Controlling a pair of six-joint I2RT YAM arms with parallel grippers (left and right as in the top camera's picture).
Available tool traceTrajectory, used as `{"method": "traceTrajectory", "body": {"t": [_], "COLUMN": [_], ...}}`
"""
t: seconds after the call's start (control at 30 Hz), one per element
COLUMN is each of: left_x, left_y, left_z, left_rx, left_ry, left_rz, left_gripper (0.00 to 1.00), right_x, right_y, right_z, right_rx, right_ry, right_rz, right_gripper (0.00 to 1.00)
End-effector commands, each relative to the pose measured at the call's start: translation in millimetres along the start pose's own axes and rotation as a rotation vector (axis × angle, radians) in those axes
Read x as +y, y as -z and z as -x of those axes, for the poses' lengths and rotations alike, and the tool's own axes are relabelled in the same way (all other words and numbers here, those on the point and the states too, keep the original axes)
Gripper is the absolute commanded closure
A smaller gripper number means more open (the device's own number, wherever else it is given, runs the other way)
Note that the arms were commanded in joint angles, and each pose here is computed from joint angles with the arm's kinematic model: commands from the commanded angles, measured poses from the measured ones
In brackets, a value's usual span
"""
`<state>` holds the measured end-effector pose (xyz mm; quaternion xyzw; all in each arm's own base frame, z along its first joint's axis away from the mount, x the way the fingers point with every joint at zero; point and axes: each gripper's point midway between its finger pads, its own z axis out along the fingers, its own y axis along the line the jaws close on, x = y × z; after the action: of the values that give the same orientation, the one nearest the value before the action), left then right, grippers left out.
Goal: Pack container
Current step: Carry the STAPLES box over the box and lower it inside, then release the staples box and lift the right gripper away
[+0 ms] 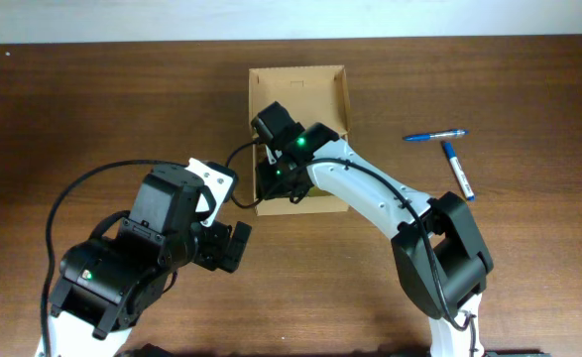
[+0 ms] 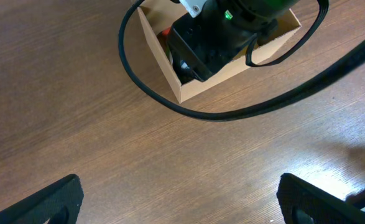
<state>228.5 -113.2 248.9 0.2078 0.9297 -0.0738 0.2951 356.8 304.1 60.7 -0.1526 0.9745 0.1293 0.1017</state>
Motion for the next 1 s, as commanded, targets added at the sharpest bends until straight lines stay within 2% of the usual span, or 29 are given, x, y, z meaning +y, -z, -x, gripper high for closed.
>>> {"method": "traceTrajectory", "body": {"t": [0.0, 0.07, 0.63, 0.97], "left_x": [-2, -2, -2, -2], "left_y": [8, 8, 8, 8], "left_z": [6, 6, 6, 6], "left_rx": [-0.033, -0.033, -0.033, -0.033], "left_ry": [-0.015, -0.015, -0.015, -0.015], "left_rz": [-0.014, -0.014, -0.014, -0.014], "left_gripper": [0.00, 0.00, 0.01, 0.00], "right_x": [-6, -5, -5, -2], "right_y": [-5, -5, -3, 47], "right_z": [-1, -1, 2, 18], "right_rx": [0.000, 0.000, -0.010, -0.080], "right_ry": [-0.012, -0.011, -0.010, -0.002], "right_rz": [-0.029, -0.029, -0.030, -0.062], "right_gripper": [0.44, 0.39, 0.38, 0.37]}}
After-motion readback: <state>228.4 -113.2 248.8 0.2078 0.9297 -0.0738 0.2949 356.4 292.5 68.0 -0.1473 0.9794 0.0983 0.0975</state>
